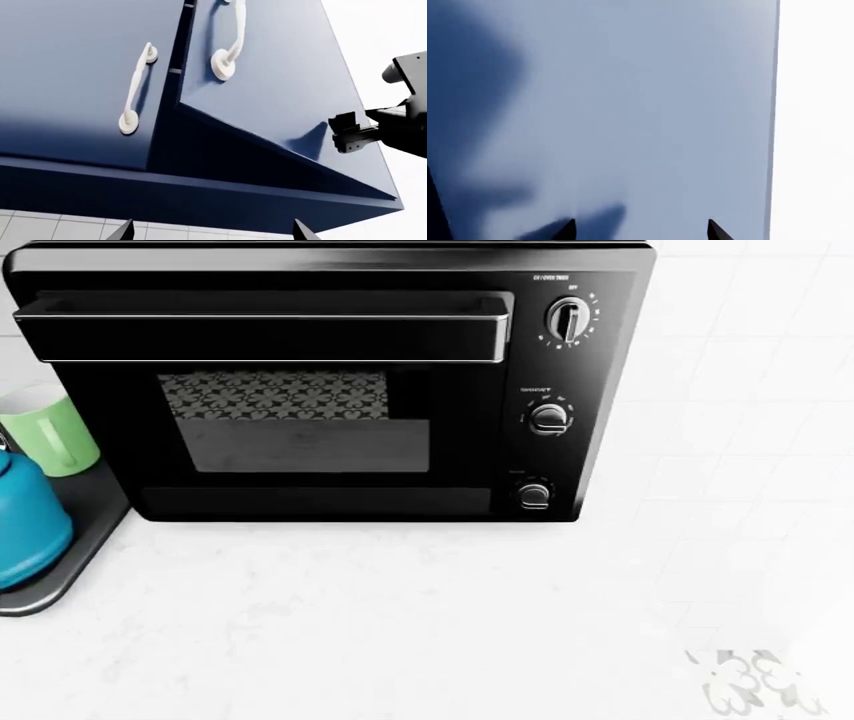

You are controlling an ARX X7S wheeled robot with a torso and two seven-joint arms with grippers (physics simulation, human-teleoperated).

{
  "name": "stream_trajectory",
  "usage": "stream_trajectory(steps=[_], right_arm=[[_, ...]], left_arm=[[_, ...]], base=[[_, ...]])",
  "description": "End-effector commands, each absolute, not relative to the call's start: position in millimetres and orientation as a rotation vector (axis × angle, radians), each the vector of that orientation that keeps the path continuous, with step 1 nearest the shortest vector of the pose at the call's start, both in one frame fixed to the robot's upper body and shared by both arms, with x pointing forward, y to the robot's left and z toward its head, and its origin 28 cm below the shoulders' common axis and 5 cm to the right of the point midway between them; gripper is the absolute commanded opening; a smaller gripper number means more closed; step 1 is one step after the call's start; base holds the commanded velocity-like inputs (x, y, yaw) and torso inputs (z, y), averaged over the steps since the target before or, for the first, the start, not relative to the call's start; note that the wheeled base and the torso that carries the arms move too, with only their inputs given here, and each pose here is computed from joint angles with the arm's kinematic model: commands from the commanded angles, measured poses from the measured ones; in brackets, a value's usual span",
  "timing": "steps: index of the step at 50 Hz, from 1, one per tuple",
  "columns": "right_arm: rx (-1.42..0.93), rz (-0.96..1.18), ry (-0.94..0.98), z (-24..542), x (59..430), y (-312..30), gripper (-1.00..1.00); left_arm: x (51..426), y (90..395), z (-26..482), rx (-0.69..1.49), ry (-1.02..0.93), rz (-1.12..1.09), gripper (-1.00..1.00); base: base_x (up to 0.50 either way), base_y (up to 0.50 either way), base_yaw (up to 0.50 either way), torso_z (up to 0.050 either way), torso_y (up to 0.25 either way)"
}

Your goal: Pick the kettle from the counter and place it on the tray. Then pick the mug from the cabinet and place it on the tray. Then close the cabinet doors.

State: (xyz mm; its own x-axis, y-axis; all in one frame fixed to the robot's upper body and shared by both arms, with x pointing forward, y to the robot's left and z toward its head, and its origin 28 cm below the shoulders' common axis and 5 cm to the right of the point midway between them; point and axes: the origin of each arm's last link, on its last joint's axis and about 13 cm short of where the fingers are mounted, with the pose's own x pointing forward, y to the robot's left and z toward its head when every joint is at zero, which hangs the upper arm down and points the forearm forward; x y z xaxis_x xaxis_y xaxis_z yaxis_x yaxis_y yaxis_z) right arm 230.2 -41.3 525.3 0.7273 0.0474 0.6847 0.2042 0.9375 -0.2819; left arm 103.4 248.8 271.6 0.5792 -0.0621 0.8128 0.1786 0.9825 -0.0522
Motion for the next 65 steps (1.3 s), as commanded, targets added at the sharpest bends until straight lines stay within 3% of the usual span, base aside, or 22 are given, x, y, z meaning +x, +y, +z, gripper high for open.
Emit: stream_trajectory(steps=[1, 20, 38, 65], right_arm=[[-0.663, 0.065, -0.416, 448.0, 286.9, -10.9, 1.0], [-0.814, -0.099, -0.329, 414.1, 335.7, -8.4, 1.0], [-0.763, -0.127, -0.33, 424.2, 337.2, -15.7, 1.0], [-0.468, -0.066, -0.601, 499.8, 239.2, -43.8, 1.0]], left_arm=[[102.3, 249.4, 268.9, -0.137, -0.937, -0.136, 1.0], [99.8, 250.6, 262.9, -0.145, -0.922, -0.119, 1.0], [99.0, 250.7, 260.1, -0.151, -0.912, -0.114, 1.0], [100.7, 247.5, 262.8, -0.148, -0.914, -0.136, 1.0]], base=[[0.0, 0.0, 0.0, 0.0, 0.0], [0.0, 0.0, 0.0, 0.0, 0.0], [0.0, 0.0, 0.0, 0.0, 0.0], [0.0, 0.0, 0.0, 0.0, 0.0]])
